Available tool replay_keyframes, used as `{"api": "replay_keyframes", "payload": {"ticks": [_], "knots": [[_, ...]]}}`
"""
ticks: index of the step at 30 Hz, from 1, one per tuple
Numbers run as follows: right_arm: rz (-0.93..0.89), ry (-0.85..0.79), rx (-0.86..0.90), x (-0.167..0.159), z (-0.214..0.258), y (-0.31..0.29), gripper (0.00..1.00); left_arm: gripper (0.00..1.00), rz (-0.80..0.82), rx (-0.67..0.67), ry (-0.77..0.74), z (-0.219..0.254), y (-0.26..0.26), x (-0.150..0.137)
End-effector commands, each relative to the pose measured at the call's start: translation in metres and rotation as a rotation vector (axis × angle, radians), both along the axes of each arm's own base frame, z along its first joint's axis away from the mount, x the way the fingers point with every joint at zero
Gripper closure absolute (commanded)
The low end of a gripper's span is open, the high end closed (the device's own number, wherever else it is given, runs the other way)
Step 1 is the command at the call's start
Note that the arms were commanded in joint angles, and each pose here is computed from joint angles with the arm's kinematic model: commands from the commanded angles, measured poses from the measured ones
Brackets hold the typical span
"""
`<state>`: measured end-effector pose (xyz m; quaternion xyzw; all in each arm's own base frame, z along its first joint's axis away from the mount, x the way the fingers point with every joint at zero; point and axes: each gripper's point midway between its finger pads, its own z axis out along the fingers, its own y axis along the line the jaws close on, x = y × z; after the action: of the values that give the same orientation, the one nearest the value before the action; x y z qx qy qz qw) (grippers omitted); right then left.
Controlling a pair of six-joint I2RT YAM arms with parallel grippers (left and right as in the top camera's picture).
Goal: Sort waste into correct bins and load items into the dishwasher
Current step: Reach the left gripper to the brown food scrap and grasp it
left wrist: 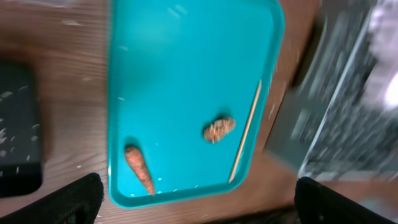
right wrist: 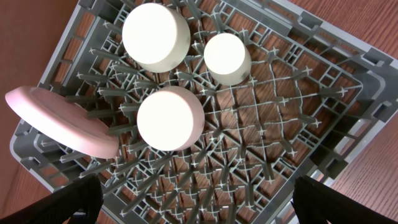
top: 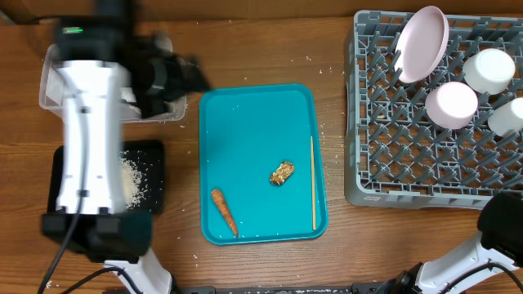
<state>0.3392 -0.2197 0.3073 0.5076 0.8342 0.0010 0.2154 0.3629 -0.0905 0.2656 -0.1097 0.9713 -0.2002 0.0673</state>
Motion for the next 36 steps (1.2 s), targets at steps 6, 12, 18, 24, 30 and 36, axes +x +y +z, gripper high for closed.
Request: {"api": "replay_keyframes", "payload": {"ticks": [6, 12, 18, 24, 30, 36], "knots": [[-0.002, -0.018, -0.004, 0.0, 0.005, 0.001, 0.0, 0.0, -0.438, 0.54, -0.121, -0.051, -0.087, -0.03], [-0.002, -0.018, -0.004, 0.0, 0.005, 0.001, 0.0, 0.0, -0.657, 0.531, -0.159, -0.115, -0.136, -0.043], [-0.002, -0.018, -0.004, 0.0, 0.005, 0.001, 0.0, 0.06, -0.975, 0.396, -0.149, -0.168, -0.155, -0.067], [-0.002, -0.018, -0.004, 0.0, 0.005, 0.001, 0.0, 0.0, -0.962, 0.39, -0.221, -0.2, -0.161, -0.057], [-0.002, -0.018, -0.004, 0.0, 0.005, 0.001, 0.0, 0.0, -0.939, 0.405, -0.193, -0.209, -0.156, -0.06], [-0.002, -0.018, -0.004, 0.0, 0.005, 0.001, 0.0, 0.0, -0.949, 0.433, -0.124, -0.235, -0.152, -0.062]]}}
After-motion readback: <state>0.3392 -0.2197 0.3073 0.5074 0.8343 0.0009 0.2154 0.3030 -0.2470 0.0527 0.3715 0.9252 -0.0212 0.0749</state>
